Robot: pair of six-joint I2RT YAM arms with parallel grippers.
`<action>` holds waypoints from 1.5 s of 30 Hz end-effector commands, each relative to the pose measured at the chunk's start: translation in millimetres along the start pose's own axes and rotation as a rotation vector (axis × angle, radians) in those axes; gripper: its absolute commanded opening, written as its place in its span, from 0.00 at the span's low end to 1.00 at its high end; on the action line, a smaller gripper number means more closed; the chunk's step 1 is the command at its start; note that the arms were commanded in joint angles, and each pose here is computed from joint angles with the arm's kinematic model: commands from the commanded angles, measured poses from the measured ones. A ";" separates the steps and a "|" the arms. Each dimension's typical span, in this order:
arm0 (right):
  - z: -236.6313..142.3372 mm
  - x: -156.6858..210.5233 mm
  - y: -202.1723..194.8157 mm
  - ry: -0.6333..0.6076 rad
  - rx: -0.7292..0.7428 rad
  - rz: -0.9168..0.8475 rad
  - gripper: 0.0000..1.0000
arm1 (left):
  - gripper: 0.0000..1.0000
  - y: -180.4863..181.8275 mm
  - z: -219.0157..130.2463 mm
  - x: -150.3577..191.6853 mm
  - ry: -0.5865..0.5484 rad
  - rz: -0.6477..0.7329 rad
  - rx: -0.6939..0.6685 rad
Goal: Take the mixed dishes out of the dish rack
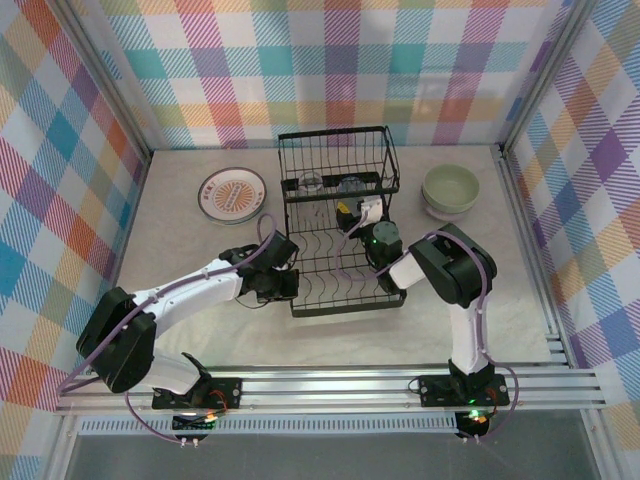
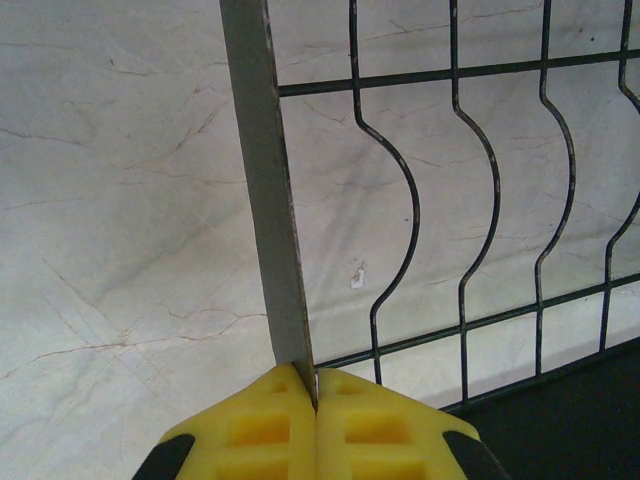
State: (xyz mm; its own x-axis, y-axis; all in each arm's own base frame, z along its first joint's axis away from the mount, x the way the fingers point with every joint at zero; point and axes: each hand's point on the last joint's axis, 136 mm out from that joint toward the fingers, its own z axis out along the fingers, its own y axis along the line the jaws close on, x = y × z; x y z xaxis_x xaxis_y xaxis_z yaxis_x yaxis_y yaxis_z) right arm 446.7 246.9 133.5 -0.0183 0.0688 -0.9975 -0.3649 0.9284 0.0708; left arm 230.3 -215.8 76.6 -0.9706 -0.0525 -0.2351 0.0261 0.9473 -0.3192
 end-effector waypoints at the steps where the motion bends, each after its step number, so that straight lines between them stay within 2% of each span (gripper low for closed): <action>1: -9.0 -20.5 4.1 -0.051 -0.006 0.024 0.52 | 0.00 -29.7 5.9 -3.2 0.004 0.048 0.108; 14: -41.7 -14.2 4.6 -0.009 -0.013 0.053 0.49 | 0.00 -29.3 17.9 -16.4 -0.005 0.049 0.082; 23: -68.9 -24.3 1.0 -0.012 -0.021 0.065 0.49 | 0.02 -34.9 20.0 -25.9 -0.013 0.063 0.108; 26: -76.5 -25.8 -0.3 -0.011 -0.023 0.069 0.49 | 0.12 -36.8 16.7 -26.4 -0.018 0.079 0.117; 33: -85.4 -25.9 -0.7 0.003 -0.031 0.085 0.47 | 0.54 -30.8 3.9 -25.8 -0.055 0.106 0.110; 36: -85.4 -25.6 0.6 0.019 -0.037 0.088 0.47 | 0.67 -29.2 -6.4 -27.7 -0.087 0.118 0.113; 43: -86.2 -28.9 1.6 0.035 -0.040 0.102 0.46 | 0.93 -24.2 -38.1 -35.6 -0.194 0.147 0.125; 45: -87.6 -28.3 0.4 0.047 -0.034 0.111 0.46 | 0.98 -21.1 -48.2 -37.2 -0.234 0.150 0.134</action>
State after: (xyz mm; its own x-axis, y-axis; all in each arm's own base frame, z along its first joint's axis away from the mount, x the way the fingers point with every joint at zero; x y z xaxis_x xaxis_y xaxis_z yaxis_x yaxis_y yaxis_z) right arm 367.8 210.6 141.6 -0.1272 0.0978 -0.9870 -0.3764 0.9160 0.1392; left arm 255.1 -232.1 128.8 -0.8957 0.0048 -0.4446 0.2043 0.8926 -0.4019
